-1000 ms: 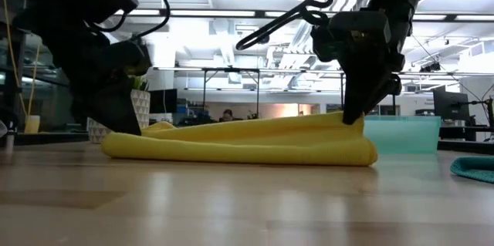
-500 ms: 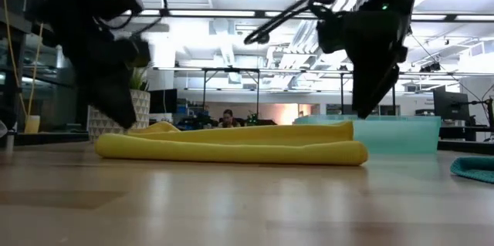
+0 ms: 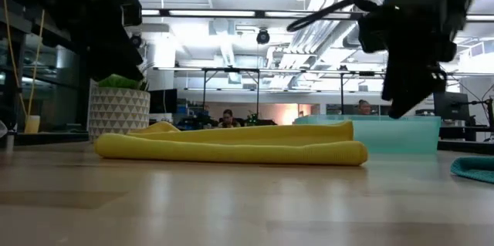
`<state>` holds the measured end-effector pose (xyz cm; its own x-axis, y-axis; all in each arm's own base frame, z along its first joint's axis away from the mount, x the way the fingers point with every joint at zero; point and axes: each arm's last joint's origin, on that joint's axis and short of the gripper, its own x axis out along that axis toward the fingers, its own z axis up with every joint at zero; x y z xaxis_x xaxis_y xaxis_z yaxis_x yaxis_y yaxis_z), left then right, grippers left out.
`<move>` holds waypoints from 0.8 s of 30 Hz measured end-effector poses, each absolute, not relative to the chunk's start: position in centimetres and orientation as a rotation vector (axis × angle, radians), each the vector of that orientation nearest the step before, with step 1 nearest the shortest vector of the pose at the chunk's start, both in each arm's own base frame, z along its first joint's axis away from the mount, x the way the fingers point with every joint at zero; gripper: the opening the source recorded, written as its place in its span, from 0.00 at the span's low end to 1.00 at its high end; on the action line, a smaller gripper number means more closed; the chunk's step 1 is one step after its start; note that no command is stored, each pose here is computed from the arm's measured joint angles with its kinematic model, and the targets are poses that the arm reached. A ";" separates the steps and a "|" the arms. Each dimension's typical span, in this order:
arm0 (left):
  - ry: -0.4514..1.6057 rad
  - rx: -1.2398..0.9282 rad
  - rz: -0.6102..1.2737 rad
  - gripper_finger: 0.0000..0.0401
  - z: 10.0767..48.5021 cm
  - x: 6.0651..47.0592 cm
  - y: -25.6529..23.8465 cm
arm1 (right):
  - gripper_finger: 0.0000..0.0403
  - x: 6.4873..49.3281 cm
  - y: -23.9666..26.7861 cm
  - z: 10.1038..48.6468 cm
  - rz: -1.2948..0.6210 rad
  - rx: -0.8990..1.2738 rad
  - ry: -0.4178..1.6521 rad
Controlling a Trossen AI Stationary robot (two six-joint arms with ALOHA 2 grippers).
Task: Fold microfiber towels
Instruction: Fold the bottom yellow towel
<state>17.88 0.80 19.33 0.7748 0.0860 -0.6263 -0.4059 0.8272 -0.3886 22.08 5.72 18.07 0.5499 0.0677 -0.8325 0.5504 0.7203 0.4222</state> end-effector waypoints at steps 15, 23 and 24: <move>0.620 -0.387 0.150 0.44 14.4 23.0 -0.9 | 0.60 21.6 5.9 14.1 -0.392 1.189 0.733; 0.696 -0.261 0.128 0.44 12.8 25.5 -1.0 | 0.60 22.7 6.2 11.9 -0.449 1.226 0.748; 0.704 -0.249 0.124 0.44 12.7 25.8 -1.0 | 0.59 22.9 6.2 11.6 -0.457 1.237 0.739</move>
<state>25.75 -1.00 12.66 0.7564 0.0295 -0.6534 -0.1963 0.9632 -0.1838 22.92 6.23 11.59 0.6890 0.0745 -0.7209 0.6784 0.2836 0.6777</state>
